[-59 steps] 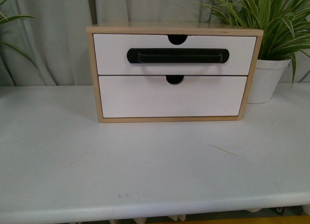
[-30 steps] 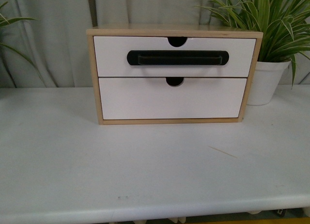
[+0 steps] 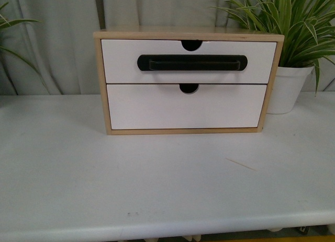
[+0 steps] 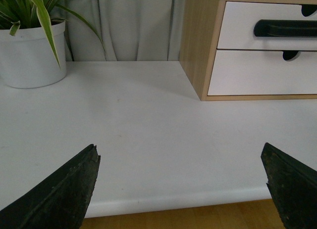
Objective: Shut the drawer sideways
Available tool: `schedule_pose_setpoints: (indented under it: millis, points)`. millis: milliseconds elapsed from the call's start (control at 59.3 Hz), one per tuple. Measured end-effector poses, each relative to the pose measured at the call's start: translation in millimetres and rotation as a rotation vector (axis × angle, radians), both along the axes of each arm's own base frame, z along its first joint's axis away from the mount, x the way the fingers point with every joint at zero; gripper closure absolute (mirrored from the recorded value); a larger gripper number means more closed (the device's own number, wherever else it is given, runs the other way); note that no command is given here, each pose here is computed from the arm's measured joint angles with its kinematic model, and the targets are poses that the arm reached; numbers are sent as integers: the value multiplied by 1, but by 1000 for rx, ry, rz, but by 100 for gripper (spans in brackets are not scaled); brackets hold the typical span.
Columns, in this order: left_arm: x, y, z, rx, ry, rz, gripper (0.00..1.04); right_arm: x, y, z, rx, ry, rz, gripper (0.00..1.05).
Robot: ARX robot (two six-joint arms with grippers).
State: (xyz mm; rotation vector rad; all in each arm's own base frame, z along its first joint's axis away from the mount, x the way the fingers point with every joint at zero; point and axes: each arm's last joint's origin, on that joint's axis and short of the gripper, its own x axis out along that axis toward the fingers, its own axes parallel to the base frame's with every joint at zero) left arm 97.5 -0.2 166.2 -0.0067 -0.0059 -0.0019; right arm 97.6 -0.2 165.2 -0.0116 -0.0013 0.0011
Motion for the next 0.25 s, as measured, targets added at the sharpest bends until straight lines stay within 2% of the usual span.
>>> schedule_pose_setpoints:
  millis: [253]
  points:
    - [0, 0, 0, 0, 0, 0, 6, 0, 0, 0, 0, 0, 0, 9]
